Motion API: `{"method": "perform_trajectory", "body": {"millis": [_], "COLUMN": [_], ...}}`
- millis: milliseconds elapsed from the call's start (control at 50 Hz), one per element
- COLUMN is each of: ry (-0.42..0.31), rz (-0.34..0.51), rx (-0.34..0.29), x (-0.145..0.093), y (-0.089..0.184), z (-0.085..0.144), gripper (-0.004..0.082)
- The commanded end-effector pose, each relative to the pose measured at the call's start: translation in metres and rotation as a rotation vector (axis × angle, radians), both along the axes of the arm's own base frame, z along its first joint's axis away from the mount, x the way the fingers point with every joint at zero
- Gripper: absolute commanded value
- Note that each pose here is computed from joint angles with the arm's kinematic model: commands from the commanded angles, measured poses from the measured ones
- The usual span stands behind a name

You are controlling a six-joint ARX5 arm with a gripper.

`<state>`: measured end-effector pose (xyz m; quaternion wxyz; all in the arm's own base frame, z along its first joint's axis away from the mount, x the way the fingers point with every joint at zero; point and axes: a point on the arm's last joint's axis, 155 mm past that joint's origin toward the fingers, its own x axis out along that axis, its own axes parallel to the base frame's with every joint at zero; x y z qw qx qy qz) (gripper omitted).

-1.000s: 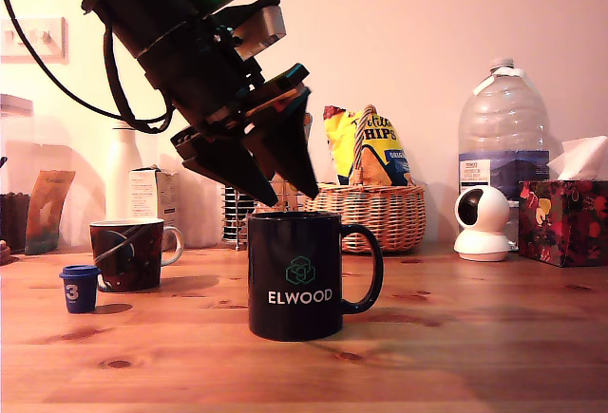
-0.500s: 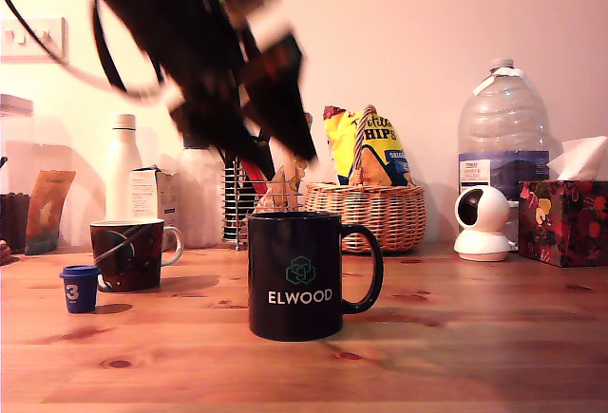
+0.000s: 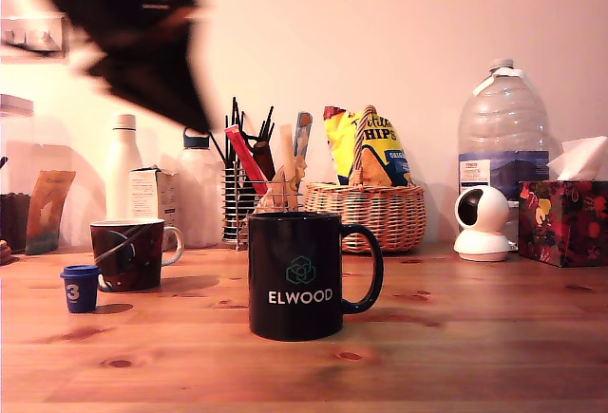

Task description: Pick up the coffee capsules from the table one by one and drop them inside the nearest coffee cup

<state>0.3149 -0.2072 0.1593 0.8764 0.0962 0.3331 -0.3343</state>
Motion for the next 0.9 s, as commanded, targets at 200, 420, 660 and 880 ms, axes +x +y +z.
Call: {"method": "perform_trajectory", "body": {"millis": [200,420,660,880], "ry": [-0.024,-0.032,-0.070,-0.113], "rz": [0.157,0.271,0.383,0.427], "rx": [-0.058,-0.126,-0.142,-0.135], "x": [-0.005,-0.013,-0.020,-0.028], "y": [0.048,0.074,0.100,0.114], "z": [-0.024,-0.044,-0.070,-0.094], "gripper": [-0.0014,-0.0014,-0.0014,-0.0014]}}
